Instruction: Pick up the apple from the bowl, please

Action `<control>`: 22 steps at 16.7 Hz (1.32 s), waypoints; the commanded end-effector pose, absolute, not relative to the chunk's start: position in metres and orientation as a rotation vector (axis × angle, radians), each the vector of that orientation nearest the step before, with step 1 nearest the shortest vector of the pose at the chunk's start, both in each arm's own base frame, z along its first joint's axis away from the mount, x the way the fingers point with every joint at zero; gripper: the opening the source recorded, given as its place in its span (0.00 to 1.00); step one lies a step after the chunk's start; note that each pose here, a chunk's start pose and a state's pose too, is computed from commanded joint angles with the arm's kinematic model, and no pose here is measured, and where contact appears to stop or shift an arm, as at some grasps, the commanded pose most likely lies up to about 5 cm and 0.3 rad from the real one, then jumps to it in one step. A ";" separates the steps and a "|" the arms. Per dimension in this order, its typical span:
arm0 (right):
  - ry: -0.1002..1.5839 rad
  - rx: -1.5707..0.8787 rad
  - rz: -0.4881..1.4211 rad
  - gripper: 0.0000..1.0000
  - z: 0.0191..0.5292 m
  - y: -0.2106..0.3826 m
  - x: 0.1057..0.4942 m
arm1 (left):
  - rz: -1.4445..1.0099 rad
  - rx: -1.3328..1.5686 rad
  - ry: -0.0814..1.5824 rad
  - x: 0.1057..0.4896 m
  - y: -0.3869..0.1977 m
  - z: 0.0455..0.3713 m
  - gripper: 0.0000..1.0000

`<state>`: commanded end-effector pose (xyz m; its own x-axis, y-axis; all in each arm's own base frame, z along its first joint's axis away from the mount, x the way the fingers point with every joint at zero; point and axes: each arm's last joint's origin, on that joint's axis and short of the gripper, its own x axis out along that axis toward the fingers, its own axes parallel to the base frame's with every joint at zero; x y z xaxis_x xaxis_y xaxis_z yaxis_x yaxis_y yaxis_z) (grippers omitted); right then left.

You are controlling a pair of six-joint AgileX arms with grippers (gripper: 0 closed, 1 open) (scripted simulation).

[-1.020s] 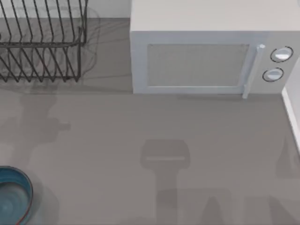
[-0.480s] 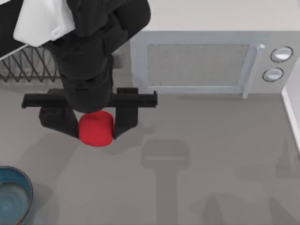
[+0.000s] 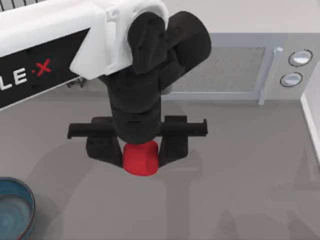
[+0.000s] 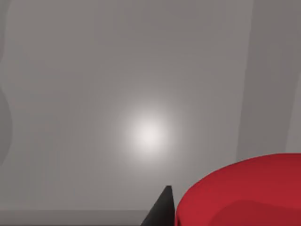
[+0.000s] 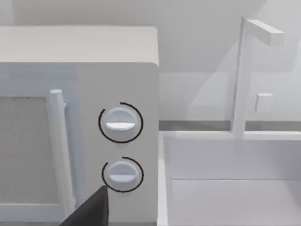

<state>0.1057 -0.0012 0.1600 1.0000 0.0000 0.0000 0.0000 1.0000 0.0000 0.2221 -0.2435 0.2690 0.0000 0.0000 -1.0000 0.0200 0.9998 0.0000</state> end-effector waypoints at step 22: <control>0.000 0.000 0.000 1.00 0.160 -0.001 0.106 | -0.016 0.016 1.571 0.222 -0.244 0.159 0.38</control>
<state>0.1057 -0.0012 0.1600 1.0000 0.0000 0.0000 0.0000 1.0000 0.0000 0.2221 -0.2435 0.1590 0.0000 0.0000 -1.0000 0.0200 0.9998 0.0000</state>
